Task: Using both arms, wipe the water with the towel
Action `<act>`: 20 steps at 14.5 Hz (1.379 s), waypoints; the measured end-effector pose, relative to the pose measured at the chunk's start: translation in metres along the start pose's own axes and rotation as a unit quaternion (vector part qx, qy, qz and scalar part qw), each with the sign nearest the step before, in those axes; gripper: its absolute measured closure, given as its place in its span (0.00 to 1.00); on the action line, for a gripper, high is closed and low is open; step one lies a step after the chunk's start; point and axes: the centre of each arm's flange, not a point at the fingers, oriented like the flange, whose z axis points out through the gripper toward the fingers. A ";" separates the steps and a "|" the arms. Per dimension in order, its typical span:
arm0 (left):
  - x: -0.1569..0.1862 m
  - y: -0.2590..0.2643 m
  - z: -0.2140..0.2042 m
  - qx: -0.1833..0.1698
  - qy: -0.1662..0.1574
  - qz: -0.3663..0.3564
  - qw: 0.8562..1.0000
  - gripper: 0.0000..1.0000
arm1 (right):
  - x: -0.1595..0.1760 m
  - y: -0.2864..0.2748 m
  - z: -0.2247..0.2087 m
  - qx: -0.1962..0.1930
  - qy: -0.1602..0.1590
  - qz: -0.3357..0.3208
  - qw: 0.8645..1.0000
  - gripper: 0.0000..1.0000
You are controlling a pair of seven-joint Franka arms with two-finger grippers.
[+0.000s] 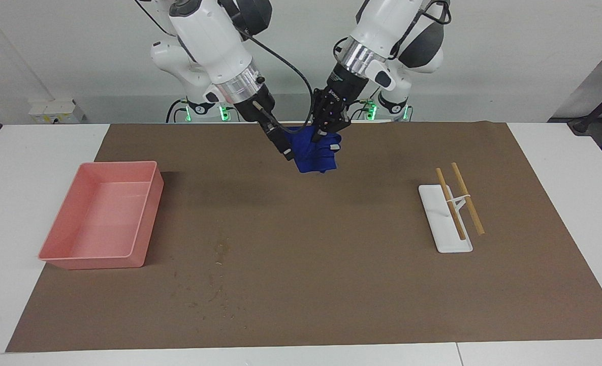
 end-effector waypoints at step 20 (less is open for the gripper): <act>0.032 0.032 -0.013 -0.010 0.059 0.098 0.993 0.00 | 0.057 -0.006 -0.011 0.018 0.031 -0.055 0.998 0.81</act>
